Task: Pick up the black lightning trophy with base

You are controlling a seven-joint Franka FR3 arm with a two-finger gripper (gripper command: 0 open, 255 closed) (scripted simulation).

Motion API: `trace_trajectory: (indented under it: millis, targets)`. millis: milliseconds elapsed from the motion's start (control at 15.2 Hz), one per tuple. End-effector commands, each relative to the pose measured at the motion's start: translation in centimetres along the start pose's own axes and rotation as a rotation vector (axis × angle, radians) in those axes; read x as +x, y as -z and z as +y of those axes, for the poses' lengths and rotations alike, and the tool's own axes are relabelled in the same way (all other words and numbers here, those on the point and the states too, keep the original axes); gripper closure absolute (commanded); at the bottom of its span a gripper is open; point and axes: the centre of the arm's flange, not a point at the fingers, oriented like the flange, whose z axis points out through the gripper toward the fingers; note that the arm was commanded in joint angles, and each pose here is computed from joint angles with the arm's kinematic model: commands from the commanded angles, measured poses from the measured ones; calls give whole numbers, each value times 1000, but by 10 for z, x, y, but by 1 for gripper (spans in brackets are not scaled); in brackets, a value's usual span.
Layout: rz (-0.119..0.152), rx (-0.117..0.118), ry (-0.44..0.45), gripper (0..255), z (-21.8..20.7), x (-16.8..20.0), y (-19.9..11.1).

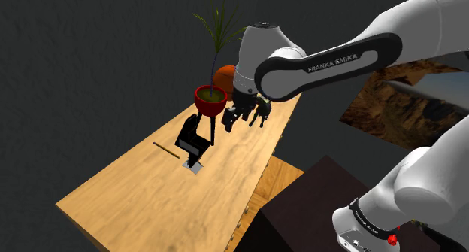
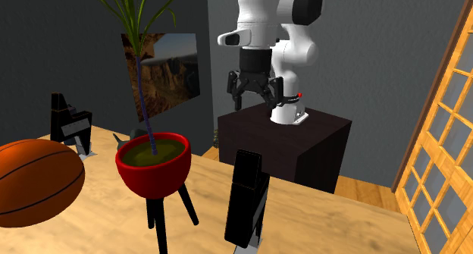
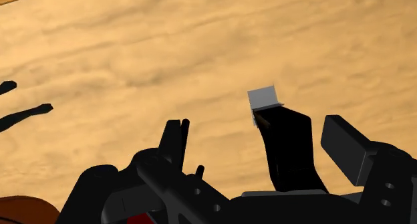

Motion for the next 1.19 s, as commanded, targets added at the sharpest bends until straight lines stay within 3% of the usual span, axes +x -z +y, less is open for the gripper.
trace_trajectory:
  millis: [0, 660, 1122]
  targets:
    - [2, 1, 1, 0, -15, 17, -17]
    - [7, 4, 6, 0, -77, 93, -96]
    - [7, 4, 6, 0, -77, 93, -133]
